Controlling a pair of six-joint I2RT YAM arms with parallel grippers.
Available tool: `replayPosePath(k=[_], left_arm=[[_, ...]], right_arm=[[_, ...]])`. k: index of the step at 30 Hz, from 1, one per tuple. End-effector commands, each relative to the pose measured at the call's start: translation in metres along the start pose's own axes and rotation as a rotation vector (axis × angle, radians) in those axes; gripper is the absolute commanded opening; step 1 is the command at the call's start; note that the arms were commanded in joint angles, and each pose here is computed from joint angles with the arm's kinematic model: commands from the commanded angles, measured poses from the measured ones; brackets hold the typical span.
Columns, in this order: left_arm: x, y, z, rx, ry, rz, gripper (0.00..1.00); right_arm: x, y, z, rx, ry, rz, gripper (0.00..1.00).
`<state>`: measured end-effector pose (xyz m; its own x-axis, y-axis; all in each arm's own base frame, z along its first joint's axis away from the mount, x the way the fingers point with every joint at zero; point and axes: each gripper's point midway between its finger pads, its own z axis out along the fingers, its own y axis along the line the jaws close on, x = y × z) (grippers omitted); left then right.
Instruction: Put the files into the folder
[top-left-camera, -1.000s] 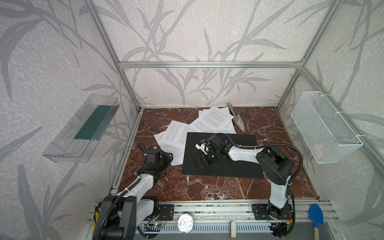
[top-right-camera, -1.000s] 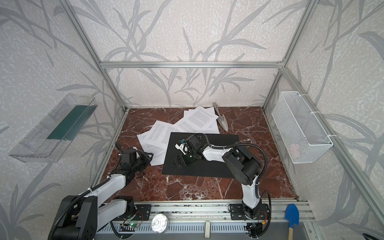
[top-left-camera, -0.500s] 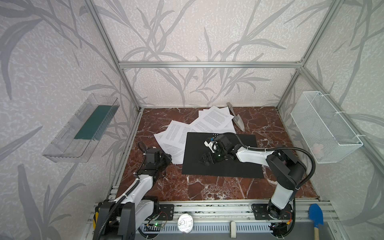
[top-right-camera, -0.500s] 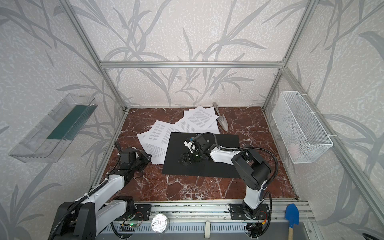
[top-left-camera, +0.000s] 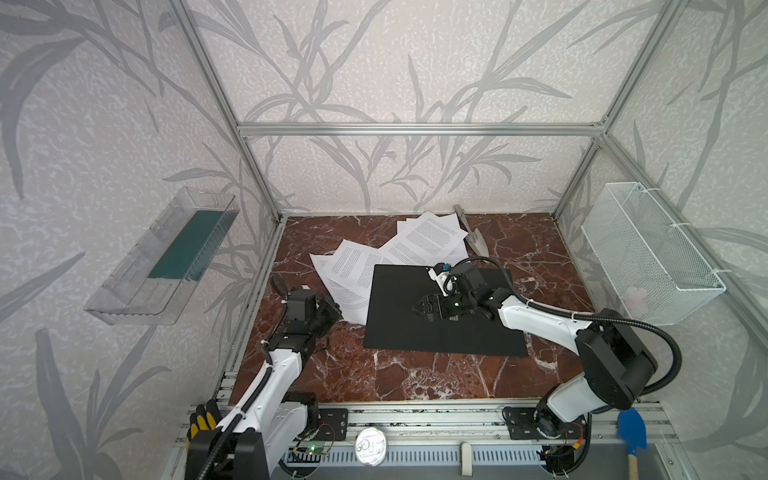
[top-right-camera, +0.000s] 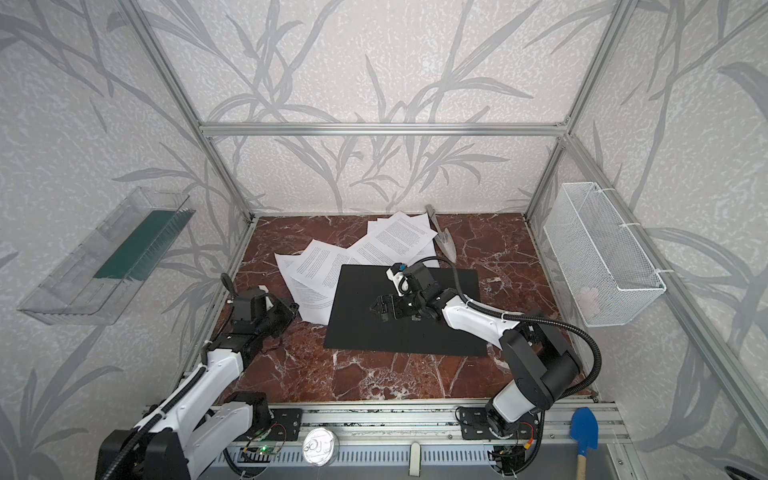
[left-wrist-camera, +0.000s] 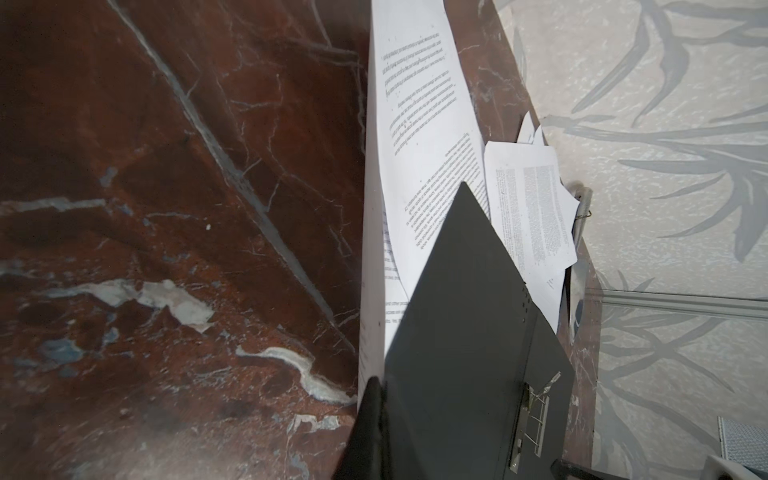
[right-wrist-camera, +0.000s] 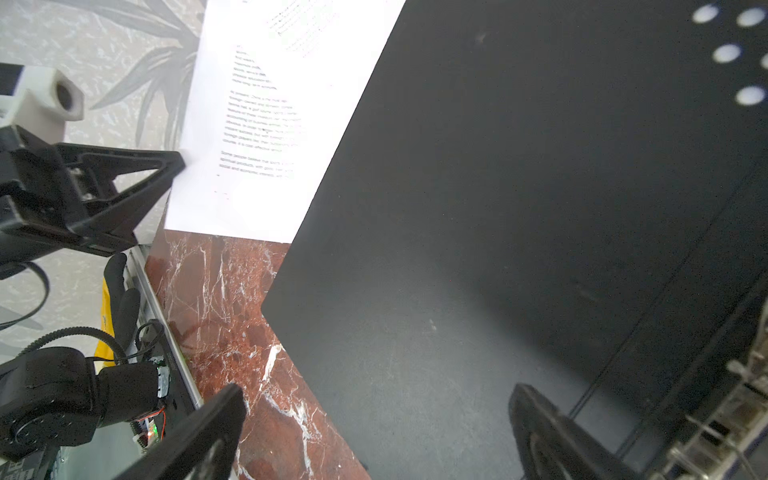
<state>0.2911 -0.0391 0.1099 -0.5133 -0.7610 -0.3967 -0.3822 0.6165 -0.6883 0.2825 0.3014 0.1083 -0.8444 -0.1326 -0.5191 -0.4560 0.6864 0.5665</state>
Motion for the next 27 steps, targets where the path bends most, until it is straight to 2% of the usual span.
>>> replayPosePath(k=[1, 8, 18, 21, 27], left_arm=[[-0.012, -0.012, -0.023, -0.010, -0.039, 0.040, 0.00], [-0.024, -0.054, -0.062, 0.094, -0.054, 0.116, 0.00], [-0.029, -0.136, -0.095, 0.295, 0.037, 0.219, 0.00], [-0.012, -0.172, -0.097, 0.367, 0.083, 0.305, 0.00], [0.056, -0.250, -0.090, 0.506, 0.219, 0.485, 0.00]], right_arm=[[-0.006, 0.001, -0.016, 0.016, -0.040, -0.012, 0.99], [-0.013, -0.004, -0.033, 0.021, -0.100, 0.012, 0.99], [-0.023, -0.024, -0.063, 0.081, -0.182, 0.060, 0.99], [-0.024, -0.036, -0.072, 0.116, -0.198, 0.096, 0.99], [-0.027, -0.076, -0.107, 0.194, -0.280, 0.233, 0.99]])
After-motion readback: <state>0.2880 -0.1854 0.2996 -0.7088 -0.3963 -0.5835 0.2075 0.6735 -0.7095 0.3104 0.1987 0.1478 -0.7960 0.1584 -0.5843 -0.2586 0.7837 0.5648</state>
